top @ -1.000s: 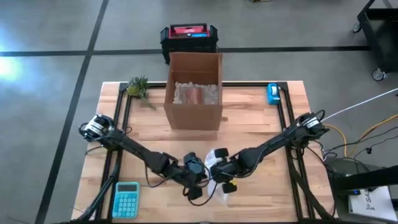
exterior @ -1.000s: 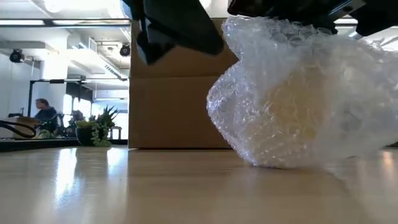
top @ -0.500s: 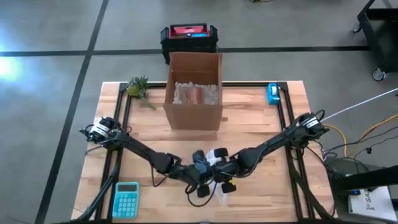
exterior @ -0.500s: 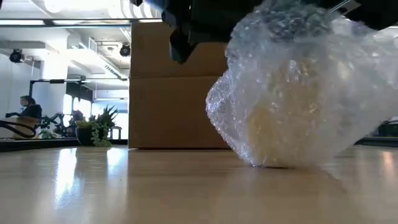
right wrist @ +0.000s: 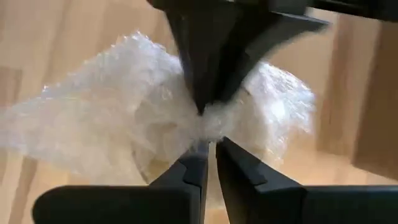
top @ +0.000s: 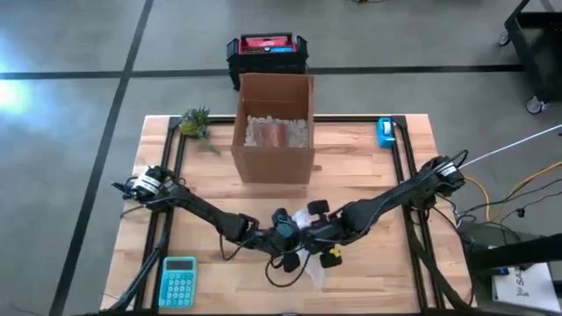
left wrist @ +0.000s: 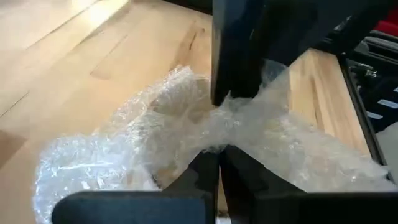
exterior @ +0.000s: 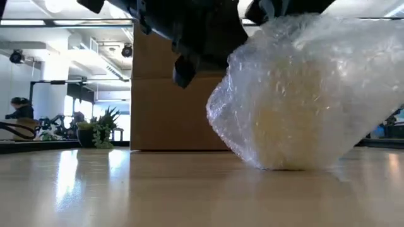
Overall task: Wrap mug
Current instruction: Wrap the yellow mug with bubble wrap
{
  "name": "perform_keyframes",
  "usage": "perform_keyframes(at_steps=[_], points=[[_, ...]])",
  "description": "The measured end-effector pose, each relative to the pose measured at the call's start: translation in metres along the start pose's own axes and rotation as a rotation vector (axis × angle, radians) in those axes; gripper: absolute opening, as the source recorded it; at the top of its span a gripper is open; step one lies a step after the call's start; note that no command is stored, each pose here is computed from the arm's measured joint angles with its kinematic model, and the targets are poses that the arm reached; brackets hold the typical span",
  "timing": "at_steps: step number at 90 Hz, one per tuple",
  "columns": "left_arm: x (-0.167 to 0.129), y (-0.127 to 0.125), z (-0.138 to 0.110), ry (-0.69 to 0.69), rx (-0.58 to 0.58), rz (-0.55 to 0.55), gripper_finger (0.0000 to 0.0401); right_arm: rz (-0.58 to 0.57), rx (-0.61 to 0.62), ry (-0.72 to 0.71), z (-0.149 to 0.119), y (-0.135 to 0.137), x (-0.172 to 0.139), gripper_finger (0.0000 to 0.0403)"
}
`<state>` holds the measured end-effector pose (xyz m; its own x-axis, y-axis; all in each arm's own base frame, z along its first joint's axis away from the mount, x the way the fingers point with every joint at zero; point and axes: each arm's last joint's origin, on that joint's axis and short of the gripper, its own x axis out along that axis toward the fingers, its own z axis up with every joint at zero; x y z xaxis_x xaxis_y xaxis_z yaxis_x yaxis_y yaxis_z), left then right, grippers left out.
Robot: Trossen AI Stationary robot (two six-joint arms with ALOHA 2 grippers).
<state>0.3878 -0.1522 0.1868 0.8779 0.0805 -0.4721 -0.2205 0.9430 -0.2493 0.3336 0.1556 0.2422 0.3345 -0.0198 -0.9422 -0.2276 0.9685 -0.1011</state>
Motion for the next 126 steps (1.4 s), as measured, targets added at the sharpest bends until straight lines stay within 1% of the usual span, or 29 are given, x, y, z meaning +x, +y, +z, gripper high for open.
perform_keyframes(at_steps=[11,18,29,38,43,51,59,66,77,83,88,98,107,116,121,126], points=[[0.0,0.0,0.0,-0.001,0.0,-0.001,0.0,0.04,-0.021,-0.036,-0.008,0.02,-0.018,0.0018],[0.0,0.0,0.0,-0.002,-0.001,-0.002,0.0,0.055,-0.03,-0.03,-0.016,0.035,-0.02,0.0018],[0.0,0.0,0.0,-0.002,-0.001,-0.003,0.0,0.052,-0.059,0.029,-0.038,0.063,-0.004,0.0018],[0.0,-0.001,0.0,-0.004,-0.003,-0.006,0.0,0.066,-0.076,0.023,-0.057,0.083,0.015,0.0018],[0.0,-0.001,0.0,-0.01,-0.006,-0.01,0.0,0.074,-0.083,-0.026,-0.064,0.09,0.027,0.0018],[0.0,-0.001,0.0,-0.01,-0.006,-0.01,0.0,0.094,-0.083,-0.187,-0.062,0.098,0.037,0.0018],[0.0,-0.001,0.001,-0.012,-0.008,-0.011,0.0,0.029,-0.102,-0.336,-0.055,0.099,0.039,0.0018],[0.0,-0.001,0.001,-0.015,-0.017,-0.012,0.0,-0.074,-0.112,-0.433,-0.047,0.093,0.04,0.0018],[0.0,-0.001,0.001,-0.017,-0.02,-0.013,0.0,-0.247,-0.111,-0.474,-0.04,0.08,0.039,0.0018],[0.0,-0.001,0.001,-0.017,-0.022,-0.014,0.0,-0.279,-0.098,-0.48,-0.035,0.074,0.036,0.0018],[0.0,-0.001,0.001,-0.017,-0.025,-0.014,0.0,-0.248,-0.093,-0.482,-0.031,0.072,0.035,0.0018],[0.0,-0.001,0.001,-0.019,-0.027,-0.015,0.0,-0.116,-0.097,-0.485,-0.027,0.077,0.03,0.0018],[0.0,-0.001,0.002,-0.019,-0.03,-0.016,0.0,-0.056,-0.088,-0.506,-0.024,0.088,0.022,0.0018],[0.001,-0.001,0.002,-0.02,-0.036,-0.015,0.0,0.049,-0.122,-0.524,-0.024,0.101,0.014,0.0018],[0.001,-0.001,0.002,-0.02,-0.036,-0.015,0.0,0.101,-0.131,-0.526,-0.023,0.107,0.017,0.0018],[0.001,-0.001,0.002,-0.02,-0.037,-0.015,0.0,0.108,-0.119,-0.514,-0.024,0.111,0.025,0.0018]])
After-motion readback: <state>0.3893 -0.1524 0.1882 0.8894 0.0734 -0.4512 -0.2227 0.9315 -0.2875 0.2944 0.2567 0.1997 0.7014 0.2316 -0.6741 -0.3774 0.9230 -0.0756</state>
